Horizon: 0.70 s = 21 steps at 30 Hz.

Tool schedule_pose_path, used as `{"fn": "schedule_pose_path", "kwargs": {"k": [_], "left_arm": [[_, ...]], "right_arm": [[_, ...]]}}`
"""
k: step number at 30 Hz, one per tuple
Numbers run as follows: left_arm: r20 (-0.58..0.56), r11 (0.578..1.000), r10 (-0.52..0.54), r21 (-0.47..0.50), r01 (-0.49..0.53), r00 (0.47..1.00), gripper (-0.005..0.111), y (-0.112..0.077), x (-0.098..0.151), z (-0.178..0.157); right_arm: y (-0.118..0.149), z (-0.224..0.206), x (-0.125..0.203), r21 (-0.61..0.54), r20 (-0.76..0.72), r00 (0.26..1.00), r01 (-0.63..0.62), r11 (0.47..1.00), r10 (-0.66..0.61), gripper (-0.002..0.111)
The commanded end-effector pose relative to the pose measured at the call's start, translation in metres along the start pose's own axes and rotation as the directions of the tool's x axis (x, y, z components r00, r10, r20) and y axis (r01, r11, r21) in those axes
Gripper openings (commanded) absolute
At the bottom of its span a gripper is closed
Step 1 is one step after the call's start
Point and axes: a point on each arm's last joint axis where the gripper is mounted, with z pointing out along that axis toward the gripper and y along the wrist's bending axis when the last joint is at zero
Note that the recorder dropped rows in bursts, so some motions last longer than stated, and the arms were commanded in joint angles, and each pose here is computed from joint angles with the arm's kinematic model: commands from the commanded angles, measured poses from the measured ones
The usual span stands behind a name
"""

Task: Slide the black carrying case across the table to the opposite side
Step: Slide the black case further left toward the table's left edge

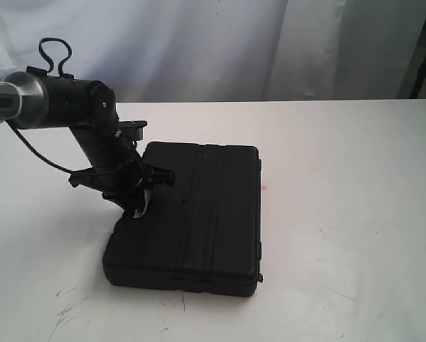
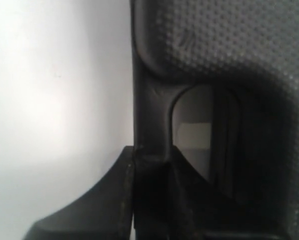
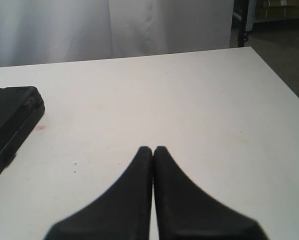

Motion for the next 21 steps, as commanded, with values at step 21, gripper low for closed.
{"fn": "schedule_pose_path", "kwargs": {"k": [21], "left_arm": [[-0.120,0.983,-0.073,-0.175,0.052,0.990,0.000,0.074,0.001,-0.012]], "right_arm": [[-0.001,0.000,0.001,0.010,0.004,1.000,0.014,1.000,-0.014,0.000]]}}
